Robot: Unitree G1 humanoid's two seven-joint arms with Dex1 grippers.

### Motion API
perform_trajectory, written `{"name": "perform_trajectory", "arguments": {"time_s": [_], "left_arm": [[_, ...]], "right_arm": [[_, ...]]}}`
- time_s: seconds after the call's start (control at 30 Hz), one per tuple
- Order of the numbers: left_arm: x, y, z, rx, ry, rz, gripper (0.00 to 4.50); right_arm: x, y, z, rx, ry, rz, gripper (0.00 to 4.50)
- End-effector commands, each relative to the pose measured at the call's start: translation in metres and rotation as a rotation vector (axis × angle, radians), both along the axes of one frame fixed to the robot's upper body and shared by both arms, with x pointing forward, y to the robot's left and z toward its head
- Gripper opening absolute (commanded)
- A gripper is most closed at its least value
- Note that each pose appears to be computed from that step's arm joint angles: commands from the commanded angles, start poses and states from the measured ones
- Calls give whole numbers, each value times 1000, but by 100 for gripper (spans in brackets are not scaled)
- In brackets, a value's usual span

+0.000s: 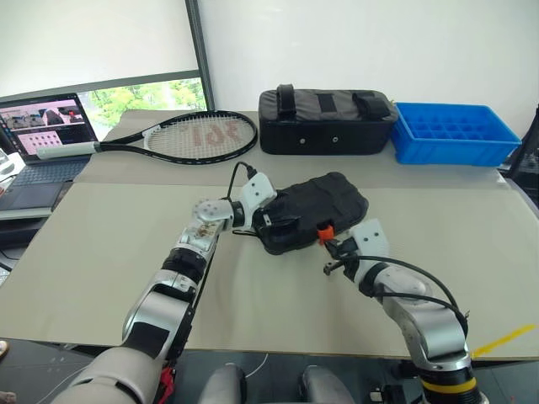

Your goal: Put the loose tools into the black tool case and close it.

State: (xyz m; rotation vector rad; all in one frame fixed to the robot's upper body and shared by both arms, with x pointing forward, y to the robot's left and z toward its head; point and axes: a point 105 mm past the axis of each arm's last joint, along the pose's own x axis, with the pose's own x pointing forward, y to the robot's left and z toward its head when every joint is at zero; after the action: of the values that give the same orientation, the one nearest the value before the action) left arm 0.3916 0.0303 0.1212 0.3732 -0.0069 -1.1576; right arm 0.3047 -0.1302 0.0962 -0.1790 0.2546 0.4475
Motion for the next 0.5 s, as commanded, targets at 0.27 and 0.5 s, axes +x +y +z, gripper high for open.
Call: {"name": "perform_trajectory", "arguments": {"time_s": [0.27,0.5], "left_arm": [[-9,-3,-35,95,81,-11,366],[-9,-4,-36,92,82,-8,366]], "right_arm": [[16,5,18,0,-86,31,6],[19,8,18,-2,-88,46,6]]}}
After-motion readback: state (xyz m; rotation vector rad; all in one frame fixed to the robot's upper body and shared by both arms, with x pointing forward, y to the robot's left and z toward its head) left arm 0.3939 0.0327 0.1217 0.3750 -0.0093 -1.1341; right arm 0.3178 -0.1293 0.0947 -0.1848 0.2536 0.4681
